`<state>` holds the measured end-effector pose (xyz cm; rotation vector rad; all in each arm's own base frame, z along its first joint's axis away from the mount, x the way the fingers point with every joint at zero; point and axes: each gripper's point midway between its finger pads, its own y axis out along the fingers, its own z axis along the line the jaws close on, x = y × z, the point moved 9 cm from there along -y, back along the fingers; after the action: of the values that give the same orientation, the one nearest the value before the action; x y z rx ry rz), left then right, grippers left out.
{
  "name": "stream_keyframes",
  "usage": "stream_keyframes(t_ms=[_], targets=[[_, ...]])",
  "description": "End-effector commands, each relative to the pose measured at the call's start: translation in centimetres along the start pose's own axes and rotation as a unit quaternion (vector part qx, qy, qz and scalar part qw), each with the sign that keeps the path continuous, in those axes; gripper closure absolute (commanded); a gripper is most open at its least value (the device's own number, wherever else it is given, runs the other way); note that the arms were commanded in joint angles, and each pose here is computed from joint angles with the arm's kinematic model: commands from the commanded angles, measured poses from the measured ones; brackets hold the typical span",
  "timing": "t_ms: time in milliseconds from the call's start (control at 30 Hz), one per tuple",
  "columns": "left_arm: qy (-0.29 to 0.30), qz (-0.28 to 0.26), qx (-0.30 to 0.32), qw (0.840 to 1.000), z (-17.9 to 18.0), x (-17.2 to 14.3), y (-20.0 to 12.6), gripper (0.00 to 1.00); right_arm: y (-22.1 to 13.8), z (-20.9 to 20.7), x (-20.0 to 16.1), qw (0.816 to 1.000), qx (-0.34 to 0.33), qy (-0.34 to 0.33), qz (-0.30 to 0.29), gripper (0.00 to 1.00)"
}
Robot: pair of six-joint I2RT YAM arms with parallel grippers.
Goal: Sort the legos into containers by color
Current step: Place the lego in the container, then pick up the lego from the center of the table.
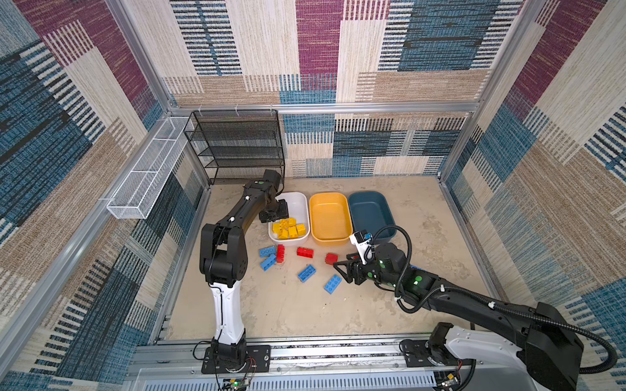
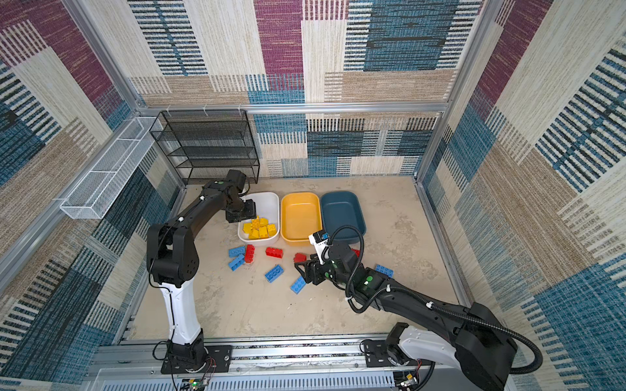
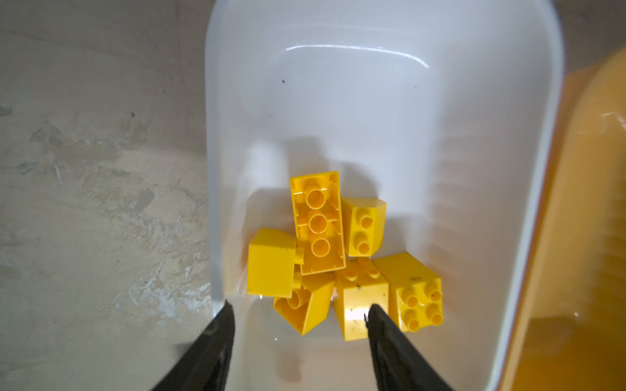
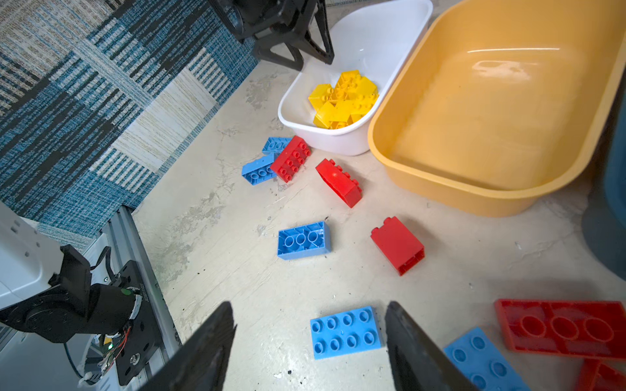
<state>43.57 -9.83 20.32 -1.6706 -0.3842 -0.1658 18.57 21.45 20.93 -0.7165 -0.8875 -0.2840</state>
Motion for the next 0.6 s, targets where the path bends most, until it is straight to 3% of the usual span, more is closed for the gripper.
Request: stream_keyframes(t_ms=[0,167,567], targets=[[0.012,-0.033,-0.034,0.999,-0.8,0.0,-3.2,0.34,-0.3,-0.1,-0.1,1.000,-0.014,-0.005,0.009,0.28],[0.023,-0.080,-0.066,0.994,-1.4,-1.9,-7.7,0.33,0.1,-0.5,-0.7,0.999,-0.031,-0.007,0.040,0.27],[-0.001,-0.205,-0.164,0.965,1.7,-11.1,-16.3,0.30,3.0,-0.2,-2.4,0.990,-0.079,-0.016,0.118,0.24]])
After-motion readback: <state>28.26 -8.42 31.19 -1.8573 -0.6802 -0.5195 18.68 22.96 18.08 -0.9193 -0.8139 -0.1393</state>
